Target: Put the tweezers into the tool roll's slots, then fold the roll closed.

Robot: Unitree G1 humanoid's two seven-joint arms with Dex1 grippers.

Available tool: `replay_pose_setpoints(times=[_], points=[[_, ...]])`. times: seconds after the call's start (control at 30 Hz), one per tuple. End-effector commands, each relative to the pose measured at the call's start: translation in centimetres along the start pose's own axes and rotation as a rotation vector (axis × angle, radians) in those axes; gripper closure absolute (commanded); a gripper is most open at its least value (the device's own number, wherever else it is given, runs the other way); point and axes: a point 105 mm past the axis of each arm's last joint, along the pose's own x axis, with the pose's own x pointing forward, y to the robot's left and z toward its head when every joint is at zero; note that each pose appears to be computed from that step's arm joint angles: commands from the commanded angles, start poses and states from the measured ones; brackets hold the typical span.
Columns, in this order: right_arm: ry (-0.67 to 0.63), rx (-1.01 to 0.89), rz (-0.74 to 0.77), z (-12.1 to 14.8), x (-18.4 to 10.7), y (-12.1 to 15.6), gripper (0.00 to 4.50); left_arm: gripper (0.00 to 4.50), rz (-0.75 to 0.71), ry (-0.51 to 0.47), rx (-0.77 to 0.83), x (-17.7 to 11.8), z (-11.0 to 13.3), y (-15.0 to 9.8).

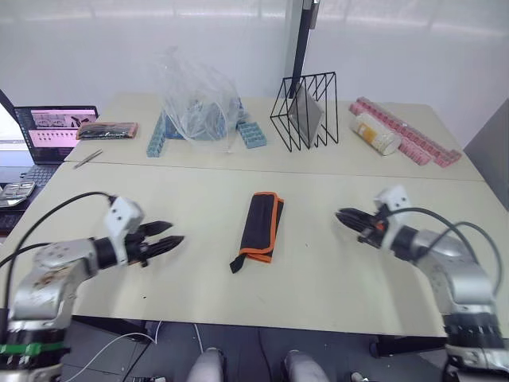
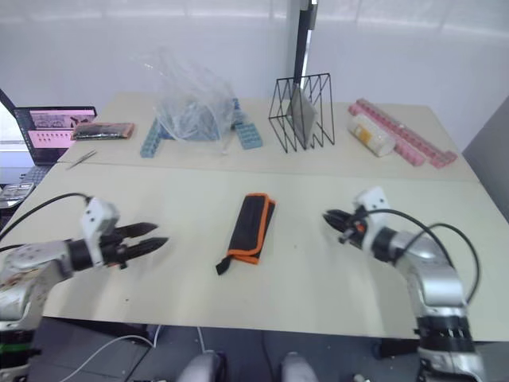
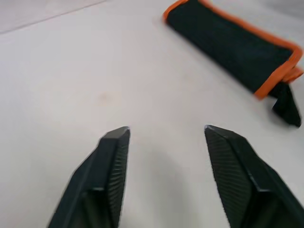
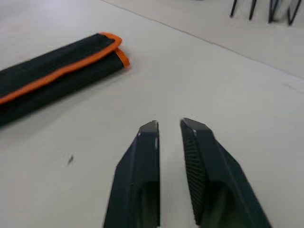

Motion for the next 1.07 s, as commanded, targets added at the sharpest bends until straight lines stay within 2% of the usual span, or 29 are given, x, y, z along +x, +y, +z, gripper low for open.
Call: replay_pose_setpoints(times=[0.03, 0.07, 0.23, 0.27, 0.43, 1.07], points=[[-0.032, -0.037, -0.057, 0.0, -3.7, -1.5, 2.27, 0.34, 0.110, -0.020, 0.034, -3.7, 0.5, 1.3], [-0.020, -0.035, -0.085, -0.7, -4.7, -2.0, 1.93, 0.01, 0.150, -0.011, 0.030, -4.7, 0.0, 1.8], [0.017, -0.047, -0.238, -2.9, -8.5, -4.4, 0.22, 0.00, 0.301, 0.014, 0.006, -8.8, -1.6, 3.6], [0.020, -0.052, -0.261, -3.1, -9.0, -4.8, 0.03, 0.00, 0.320, 0.014, 0.008, -9.3, -1.6, 3.8], [0.049, -0.063, -0.317, -4.1, -10.1, -5.8, 0.03, 0.00, 0.361, -0.002, 0.014, -10.2, -1.0, 4.5], [0.044, -0.050, -0.324, -4.3, -9.3, -5.7, 0.03, 0.00, 0.356, -0.031, 0.048, -9.1, 0.2, 5.1]])
